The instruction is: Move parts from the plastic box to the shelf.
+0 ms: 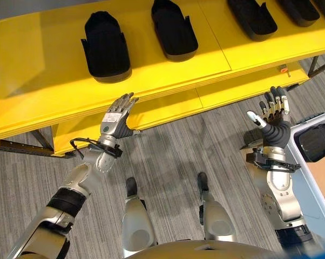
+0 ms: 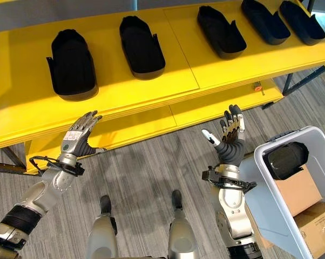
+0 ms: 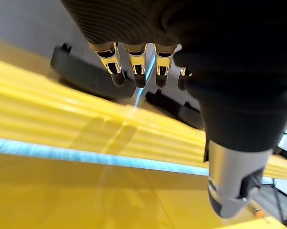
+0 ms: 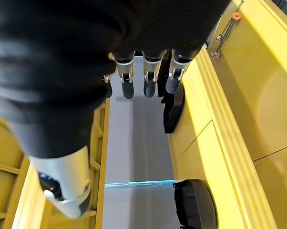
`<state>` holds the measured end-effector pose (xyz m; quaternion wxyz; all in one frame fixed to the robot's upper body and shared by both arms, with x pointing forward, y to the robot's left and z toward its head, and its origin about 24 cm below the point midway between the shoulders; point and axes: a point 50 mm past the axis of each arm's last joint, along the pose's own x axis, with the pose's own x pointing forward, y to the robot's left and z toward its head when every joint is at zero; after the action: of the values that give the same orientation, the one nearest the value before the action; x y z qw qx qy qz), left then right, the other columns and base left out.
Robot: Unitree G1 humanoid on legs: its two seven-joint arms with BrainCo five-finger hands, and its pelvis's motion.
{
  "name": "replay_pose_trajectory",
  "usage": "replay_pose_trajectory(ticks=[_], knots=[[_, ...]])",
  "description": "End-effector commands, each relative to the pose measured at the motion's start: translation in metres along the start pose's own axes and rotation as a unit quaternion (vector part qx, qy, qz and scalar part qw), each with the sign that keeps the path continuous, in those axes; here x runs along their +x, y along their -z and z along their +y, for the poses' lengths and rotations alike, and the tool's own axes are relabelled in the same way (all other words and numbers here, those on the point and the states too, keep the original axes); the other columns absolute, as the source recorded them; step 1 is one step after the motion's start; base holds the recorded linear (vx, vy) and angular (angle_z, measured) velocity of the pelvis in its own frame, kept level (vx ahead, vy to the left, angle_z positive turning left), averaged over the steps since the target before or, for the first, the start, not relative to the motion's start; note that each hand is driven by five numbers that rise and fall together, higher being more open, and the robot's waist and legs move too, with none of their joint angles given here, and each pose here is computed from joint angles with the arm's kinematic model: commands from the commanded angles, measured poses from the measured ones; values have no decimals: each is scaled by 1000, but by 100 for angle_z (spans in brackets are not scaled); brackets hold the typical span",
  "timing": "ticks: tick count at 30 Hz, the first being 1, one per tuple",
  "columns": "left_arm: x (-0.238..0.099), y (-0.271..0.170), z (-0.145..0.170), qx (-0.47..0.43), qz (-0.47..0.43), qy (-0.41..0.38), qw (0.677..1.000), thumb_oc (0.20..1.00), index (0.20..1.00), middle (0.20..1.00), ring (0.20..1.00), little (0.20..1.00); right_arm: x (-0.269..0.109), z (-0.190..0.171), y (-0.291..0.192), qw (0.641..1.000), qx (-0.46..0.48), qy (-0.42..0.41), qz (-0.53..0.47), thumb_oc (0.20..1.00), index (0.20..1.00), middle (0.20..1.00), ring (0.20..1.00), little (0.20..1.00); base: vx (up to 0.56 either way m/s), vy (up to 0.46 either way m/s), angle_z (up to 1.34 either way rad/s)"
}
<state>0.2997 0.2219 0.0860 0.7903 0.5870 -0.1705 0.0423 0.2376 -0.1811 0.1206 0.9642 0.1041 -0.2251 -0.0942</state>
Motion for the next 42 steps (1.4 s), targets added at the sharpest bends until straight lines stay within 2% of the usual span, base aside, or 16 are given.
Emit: replay_pose_trajectory(ticks=[1, 17, 42], knots=[[19, -2, 23, 22, -18, -66, 997, 1000, 1000, 1000, 1000, 1000, 10, 1, -45, 992, 15, -10, -123, 1000, 1000, 1000, 1000, 1000, 0, 0, 0], [34, 17, 51, 61, 28, -147, 987, 1000, 1000, 1000, 1000, 1000, 8, -2, -42, 992, -11, 7, -124, 1000, 1000, 1000, 1000, 1000, 0, 0, 0], [60, 34, 81, 114, 62, -177, 976, 1000, 1000, 1000, 1000, 1000, 7, 0, -38, 994, 6, -7, -108, 1000, 1000, 1000, 1000, 1000, 0, 0, 0]])
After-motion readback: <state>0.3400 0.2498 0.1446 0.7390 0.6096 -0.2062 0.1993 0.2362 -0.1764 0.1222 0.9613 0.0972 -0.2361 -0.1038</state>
